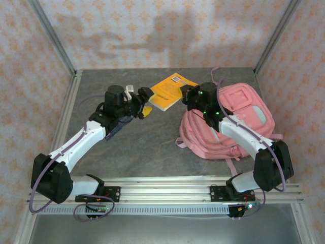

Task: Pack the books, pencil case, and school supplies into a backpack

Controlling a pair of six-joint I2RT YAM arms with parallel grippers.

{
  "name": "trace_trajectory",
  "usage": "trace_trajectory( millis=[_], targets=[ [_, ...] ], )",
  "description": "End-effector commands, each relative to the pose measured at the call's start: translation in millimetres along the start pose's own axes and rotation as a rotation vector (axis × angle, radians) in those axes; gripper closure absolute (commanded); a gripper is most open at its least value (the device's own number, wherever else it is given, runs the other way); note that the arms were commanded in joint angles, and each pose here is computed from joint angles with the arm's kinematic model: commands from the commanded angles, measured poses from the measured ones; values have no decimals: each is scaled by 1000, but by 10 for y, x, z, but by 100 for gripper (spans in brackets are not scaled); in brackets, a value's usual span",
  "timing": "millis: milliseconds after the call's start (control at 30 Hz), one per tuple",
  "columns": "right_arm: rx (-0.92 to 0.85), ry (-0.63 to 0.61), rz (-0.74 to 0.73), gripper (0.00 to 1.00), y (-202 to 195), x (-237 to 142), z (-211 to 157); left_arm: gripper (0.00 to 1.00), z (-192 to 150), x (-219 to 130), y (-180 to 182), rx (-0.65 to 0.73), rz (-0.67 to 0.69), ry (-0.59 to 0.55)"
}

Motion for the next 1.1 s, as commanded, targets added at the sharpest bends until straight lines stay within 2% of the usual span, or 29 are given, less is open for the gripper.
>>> trace_trajectory(
  millis=[0, 67, 233, 300, 533, 667, 767, 833, 900, 933, 967, 1067],
  targets=[
    [27, -39, 209, 100, 641, -119, 30, 18, 93, 61, -246, -8, -85, -67],
    [31, -41, 217, 100, 662, -134, 14, 22, 103, 130, -241, -23, -88, -67],
    [32, -52, 196, 100, 584, -165, -25, 48, 141, 190, -400, -23, -134, -76],
    [41, -67, 176, 100, 495, -175, -29, 55, 135, 200, -467, -14, -146, -75],
    [58, -114, 137, 100, 350, -206, -84, 58, 111, 319, -494, -17, -145, -49],
    [66, -135, 101, 100, 267, -220, -66, 71, 89, 377, -529, -28, -158, -31],
    [73, -149, 75, 100, 210, -233, -53, 76, 59, 401, -563, -22, -160, -18],
    [68, -155, 66, 100, 195, -236, -50, 86, 38, 412, -573, -13, -157, -11],
    [45, -167, 39, 100, 161, -269, -35, 100, 35, 418, -568, -13, -155, -9],
    [23, -174, 21, 100, 140, -284, -25, 100, 41, 414, -565, -14, -154, -12],
    [-12, -177, 0, 94, 120, -306, -22, 100, 45, 404, -561, -12, -150, -16],
    [-162, -159, -67, 58, 77, -376, -44, 100, 46, 326, -491, 44, -83, -34]
  ],
)
Point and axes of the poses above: each hand's point on the last joint's axis, 136 mm out from that joint toward the fingers, its own x axis out along the fingers, its own y axis along the line the jaws close on, z = x × y, the point moved 1 cm from there along -x, back along the fingers, and after that the axes turned 3 degrees about -x, right-handed, at the moved point
